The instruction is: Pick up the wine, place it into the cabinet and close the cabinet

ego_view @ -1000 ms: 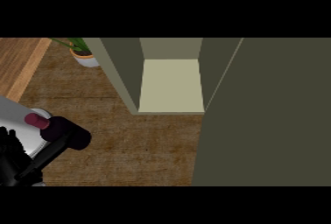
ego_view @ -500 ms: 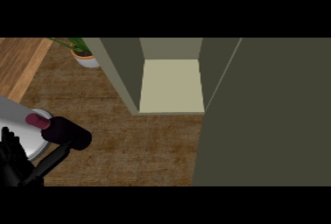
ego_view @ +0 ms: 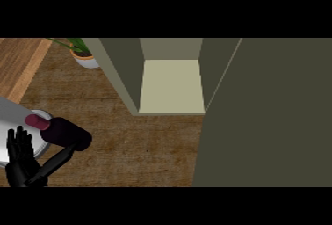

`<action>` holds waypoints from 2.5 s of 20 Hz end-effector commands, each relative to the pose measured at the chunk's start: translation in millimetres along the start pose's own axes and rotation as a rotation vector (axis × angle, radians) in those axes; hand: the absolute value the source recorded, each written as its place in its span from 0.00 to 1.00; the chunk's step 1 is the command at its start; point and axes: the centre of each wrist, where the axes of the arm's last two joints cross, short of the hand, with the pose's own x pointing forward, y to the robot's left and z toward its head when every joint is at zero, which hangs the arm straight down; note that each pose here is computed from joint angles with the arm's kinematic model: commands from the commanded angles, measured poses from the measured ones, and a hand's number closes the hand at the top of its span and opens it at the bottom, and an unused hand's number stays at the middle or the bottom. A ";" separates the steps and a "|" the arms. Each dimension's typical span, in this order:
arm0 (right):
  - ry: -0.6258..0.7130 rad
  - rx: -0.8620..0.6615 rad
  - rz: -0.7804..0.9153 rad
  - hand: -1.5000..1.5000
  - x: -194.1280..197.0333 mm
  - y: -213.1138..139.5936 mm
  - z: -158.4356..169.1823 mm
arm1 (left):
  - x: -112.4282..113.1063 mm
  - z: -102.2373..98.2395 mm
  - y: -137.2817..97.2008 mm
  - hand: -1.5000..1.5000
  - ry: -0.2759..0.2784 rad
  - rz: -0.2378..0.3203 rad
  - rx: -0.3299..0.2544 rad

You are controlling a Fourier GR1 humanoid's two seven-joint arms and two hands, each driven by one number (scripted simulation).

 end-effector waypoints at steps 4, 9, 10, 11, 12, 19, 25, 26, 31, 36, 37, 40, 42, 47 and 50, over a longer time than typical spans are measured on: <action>-0.035 0.012 -0.037 0.00 21.6 7.8 4.7 | -26.8 -9.2 -14.1 0.00 0.064 -0.004 -0.008; -0.044 0.020 -0.023 0.00 18.1 12.9 -5.7 | -50.7 -6.6 -2.2 0.00 0.098 0.025 -0.017; -0.058 0.023 -0.007 0.00 25.3 12.3 4.9 | -45.6 -9.1 -17.3 0.00 0.107 0.012 -0.010; -0.031 0.047 -0.014 0.00 35.4 7.3 21.0 | -59.1 -13.9 13.8 0.00 0.098 0.006 0.003; -0.031 0.027 -0.018 0.00 39.3 14.6 3.6 | -49.3 -26.3 -3.0 0.00 0.108 0.013 -0.017; -0.044 0.035 -0.013 0.00 30.2 9.2 15.2 | -74.3 -25.8 -1.6 0.00 0.138 0.071 -0.011; -0.048 0.047 -0.026 0.00 29.5 11.3 6.8 | -86.7 -7.7 -38.7 1.00 0.161 0.225 -0.081; -0.033 0.024 -0.040 0.00 17.1 11.2 5.0 | -84.1 -19.4 -35.6 1.00 0.142 0.193 -0.113; -0.050 0.047 -0.026 0.00 28.8 15.6 1.5 | -91.9 -11.5 -36.4 1.00 0.107 0.101 -0.133; -0.044 0.025 -0.028 0.00 30.3 12.8 1.5 | -91.9 -20.4 -41.7 1.00 0.086 0.176 -0.098; -0.030 0.022 -0.017 0.00 15.5 -0.8 0.2 | -96.7 -9.6 -33.3 1.00 0.059 0.181 -0.189; -0.036 0.032 -0.016 0.00 18.9 5.5 -1.7 | -92.6 -13.0 -34.8 1.00 0.081 0.230 -0.451; -0.019 0.028 -0.014 0.00 14.6 7.2 -1.9 | -100.4 6.5 -33.4 1.00 0.082 0.259 -0.615; -0.022 0.024 -0.023 0.00 20.1 9.0 9.4 | -96.0 4.0 -17.8 1.00 0.017 0.337 -0.691; -0.015 0.015 -0.024 0.00 27.0 12.7 0.3 | -84.1 14.2 -45.0 1.00 0.011 0.348 -0.725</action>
